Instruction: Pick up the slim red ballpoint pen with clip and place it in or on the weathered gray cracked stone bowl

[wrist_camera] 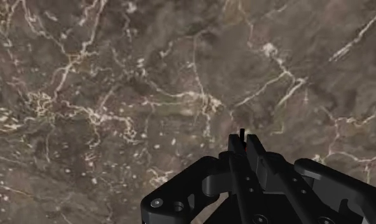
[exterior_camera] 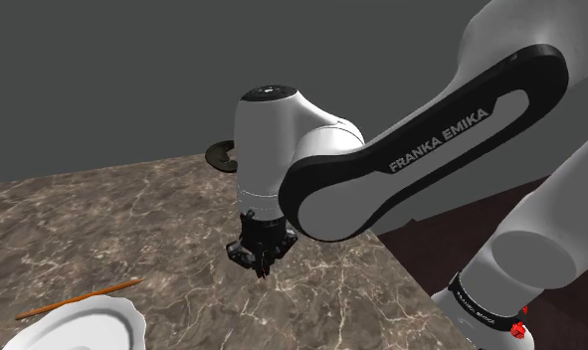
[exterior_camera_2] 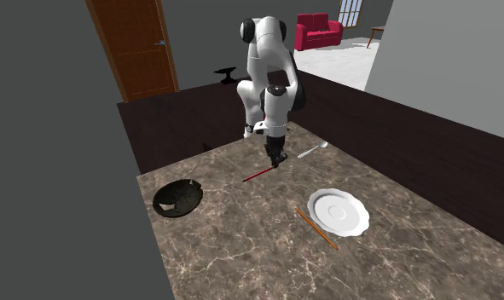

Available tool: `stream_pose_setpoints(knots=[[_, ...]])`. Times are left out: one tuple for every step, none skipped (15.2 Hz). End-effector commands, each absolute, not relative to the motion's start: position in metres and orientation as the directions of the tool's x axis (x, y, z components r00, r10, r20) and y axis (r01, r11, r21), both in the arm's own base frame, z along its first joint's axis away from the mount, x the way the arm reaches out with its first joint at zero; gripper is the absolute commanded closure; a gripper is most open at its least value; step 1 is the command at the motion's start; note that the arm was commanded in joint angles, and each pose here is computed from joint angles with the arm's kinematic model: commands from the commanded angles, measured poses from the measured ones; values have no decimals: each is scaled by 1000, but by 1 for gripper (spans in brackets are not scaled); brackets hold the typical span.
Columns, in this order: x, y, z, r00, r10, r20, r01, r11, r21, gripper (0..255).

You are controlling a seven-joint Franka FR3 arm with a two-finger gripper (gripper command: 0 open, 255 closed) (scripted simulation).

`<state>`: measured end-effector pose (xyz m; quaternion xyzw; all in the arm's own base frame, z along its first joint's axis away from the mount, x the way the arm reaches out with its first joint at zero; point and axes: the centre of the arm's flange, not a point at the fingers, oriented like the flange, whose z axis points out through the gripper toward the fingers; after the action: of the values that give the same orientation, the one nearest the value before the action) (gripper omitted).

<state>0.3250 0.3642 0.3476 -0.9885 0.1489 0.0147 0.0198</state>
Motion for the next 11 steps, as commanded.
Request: stream_pose_setpoints(knots=[[325, 364, 358, 955, -294, -36, -295, -955, -35, 255], [325, 364, 363, 955, -294, -36, -295, -955, -35, 255], [325, 364, 368, 955, -294, -36, -295, -955, -35, 255], [325, 364, 374, 955, -294, -36, -295, -955, -35, 255], [325, 364, 379, 955, -294, -36, -295, -955, -35, 255], [325, 364, 384, 955, -294, -36, -295, -955, -35, 255], [325, 364, 390, 955, -294, -36, -295, -955, -35, 255], [325, 364, 395, 955, -294, -36, -295, -955, -35, 255], [325, 364, 400, 955, -294, -36, -295, -955, -35, 255], [325, 364, 405, 955, -294, -36, -295, -955, -35, 255], [325, 364, 411, 955, -294, -36, -295, -955, -35, 255]])
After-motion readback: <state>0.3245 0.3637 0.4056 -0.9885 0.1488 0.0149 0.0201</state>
